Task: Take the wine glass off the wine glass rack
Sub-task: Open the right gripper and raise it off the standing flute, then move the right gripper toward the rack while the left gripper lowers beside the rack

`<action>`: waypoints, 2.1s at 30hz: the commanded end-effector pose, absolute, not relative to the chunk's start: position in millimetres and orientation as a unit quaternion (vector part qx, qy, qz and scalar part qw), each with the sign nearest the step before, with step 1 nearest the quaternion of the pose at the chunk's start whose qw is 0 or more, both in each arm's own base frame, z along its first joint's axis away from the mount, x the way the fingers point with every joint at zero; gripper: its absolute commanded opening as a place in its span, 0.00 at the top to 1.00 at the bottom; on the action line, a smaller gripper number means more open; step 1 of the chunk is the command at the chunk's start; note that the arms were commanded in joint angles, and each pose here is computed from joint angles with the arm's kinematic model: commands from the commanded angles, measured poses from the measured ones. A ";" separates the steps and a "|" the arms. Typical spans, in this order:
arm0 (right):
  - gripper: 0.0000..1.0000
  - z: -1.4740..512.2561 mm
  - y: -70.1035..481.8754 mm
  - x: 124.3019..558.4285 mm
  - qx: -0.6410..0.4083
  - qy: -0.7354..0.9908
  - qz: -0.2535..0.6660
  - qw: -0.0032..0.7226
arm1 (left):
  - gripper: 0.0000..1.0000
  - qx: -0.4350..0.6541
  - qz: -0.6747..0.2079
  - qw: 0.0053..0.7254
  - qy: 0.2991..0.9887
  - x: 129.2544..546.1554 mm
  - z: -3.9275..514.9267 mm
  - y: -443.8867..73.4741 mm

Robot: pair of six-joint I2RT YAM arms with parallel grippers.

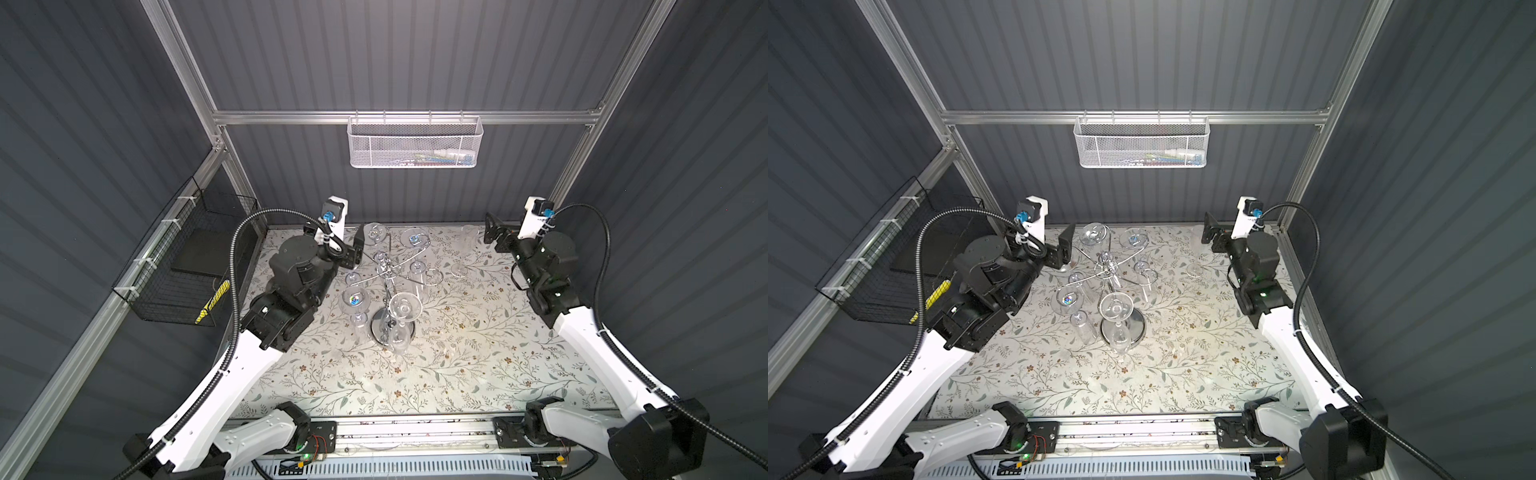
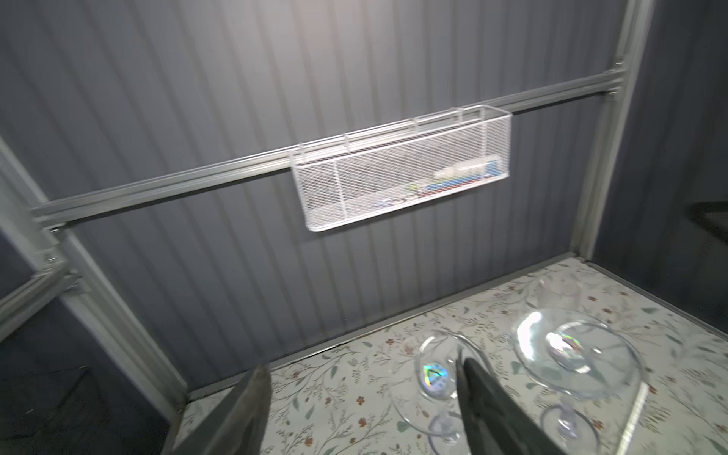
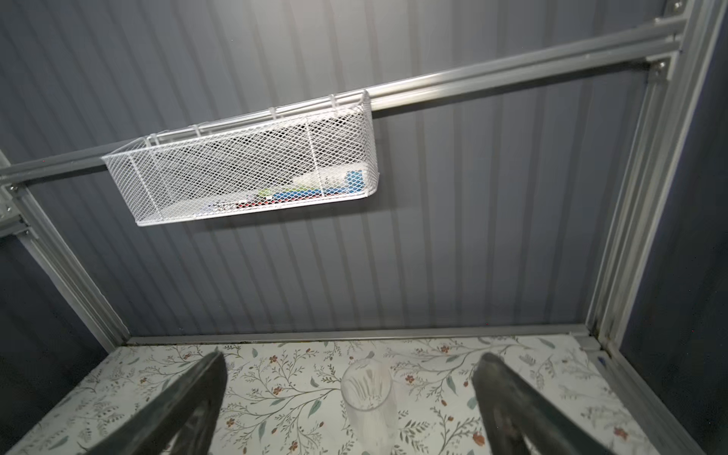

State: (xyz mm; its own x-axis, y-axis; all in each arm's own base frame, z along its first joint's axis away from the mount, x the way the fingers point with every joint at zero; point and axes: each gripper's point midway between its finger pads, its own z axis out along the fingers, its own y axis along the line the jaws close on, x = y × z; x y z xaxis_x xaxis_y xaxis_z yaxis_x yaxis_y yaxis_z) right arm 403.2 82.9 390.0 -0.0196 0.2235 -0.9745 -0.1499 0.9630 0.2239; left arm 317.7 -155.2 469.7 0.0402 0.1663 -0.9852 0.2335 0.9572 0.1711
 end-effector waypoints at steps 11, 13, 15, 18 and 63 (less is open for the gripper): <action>0.01 347.3 123.5 305.1 0.066 0.793 0.266 0.544 | 0.23 0.009 -0.229 0.626 0.745 222.6 440.8 -108.6; 0.01 349.1 139.1 289.6 0.050 0.796 0.319 0.511 | 0.24 0.003 -0.243 0.595 0.766 213.9 432.2 -108.6; 0.01 351.3 148.8 271.3 0.045 0.802 0.359 0.474 | 0.24 -0.002 -0.257 0.579 0.774 205.8 427.5 -107.4; 0.07 357.5 158.3 243.5 0.051 0.795 0.422 0.433 | 0.24 -0.017 -0.273 0.574 0.772 195.5 423.8 -100.8; 0.61 345.4 298.0 182.2 0.084 0.733 0.645 0.201 | 0.22 -0.026 -0.298 0.568 0.767 204.4 392.1 -113.4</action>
State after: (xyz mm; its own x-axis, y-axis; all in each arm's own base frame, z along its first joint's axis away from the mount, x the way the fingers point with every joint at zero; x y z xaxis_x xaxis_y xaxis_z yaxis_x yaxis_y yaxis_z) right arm 178.7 296.8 336.3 -0.9151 0.3589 -0.1840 -0.1226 0.1870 0.9747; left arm 205.8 -110.9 394.0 -0.3527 -0.3857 -0.8526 0.2822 0.8248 -0.4899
